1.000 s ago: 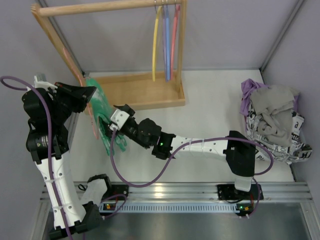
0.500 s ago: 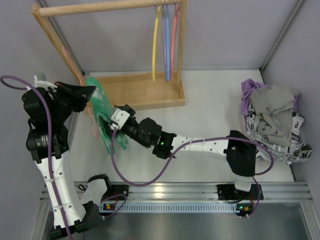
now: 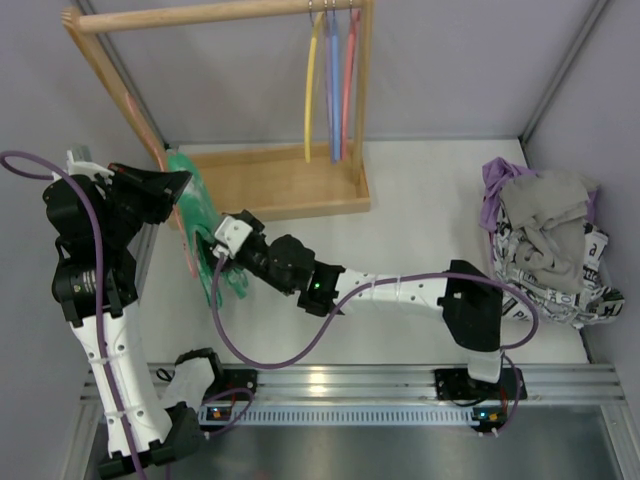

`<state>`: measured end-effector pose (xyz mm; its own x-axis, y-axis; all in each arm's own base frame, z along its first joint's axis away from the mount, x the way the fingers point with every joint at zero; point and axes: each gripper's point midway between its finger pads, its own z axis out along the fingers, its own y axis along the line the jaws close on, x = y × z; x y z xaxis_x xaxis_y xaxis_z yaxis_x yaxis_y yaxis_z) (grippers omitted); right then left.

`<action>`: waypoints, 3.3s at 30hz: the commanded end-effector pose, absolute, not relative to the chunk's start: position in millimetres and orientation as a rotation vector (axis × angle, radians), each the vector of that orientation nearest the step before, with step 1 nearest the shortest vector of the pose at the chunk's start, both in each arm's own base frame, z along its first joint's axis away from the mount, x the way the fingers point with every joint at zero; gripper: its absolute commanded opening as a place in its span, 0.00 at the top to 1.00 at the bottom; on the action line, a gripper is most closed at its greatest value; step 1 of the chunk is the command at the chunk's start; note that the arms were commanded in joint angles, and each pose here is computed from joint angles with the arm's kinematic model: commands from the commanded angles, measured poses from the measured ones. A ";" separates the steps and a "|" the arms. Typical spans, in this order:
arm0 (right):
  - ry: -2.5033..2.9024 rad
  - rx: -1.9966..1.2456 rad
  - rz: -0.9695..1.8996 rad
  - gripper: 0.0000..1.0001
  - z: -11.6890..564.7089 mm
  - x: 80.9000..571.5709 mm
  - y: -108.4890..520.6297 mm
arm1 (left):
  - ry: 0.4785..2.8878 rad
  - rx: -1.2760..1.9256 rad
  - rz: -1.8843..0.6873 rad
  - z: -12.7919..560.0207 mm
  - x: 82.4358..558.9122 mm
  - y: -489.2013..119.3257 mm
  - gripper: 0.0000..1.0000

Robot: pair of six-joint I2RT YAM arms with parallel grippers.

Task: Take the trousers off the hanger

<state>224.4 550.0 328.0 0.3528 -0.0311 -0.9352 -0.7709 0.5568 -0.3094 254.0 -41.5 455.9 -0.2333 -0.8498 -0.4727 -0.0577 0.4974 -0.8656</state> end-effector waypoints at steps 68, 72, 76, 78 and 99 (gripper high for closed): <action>0.654 -0.260 0.771 1.00 731.7 166.8 259.2 | 1.843 -0.612 -0.730 316.7 257.8 -36.3 1.00; 0.605 -0.276 0.758 1.00 736.8 147.6 223.6 | 1.838 -0.602 -0.710 318.8 258.5 -34.2 1.00; 0.603 -0.289 0.765 1.00 735.6 139.7 196.1 | 1.828 -0.603 -0.692 322.6 259.9 -31.2 1.00; 0.604 -0.262 0.743 1.00 735.6 138.2 169.6 | 1.822 -0.604 -0.686 324.9 260.7 -30.2 1.00; 0.786 0.310 -0.128 1.00 602.9 58.3 -62.8 | 1.813 -0.612 -0.688 337.1 269.7 -27.5 1.00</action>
<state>98.9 -44.3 588.9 0.6243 0.0362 -0.7803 0.1390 0.9778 0.1565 266.4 -26.6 309.9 -0.3586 -0.7099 -0.6062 -0.1526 0.6852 -0.7121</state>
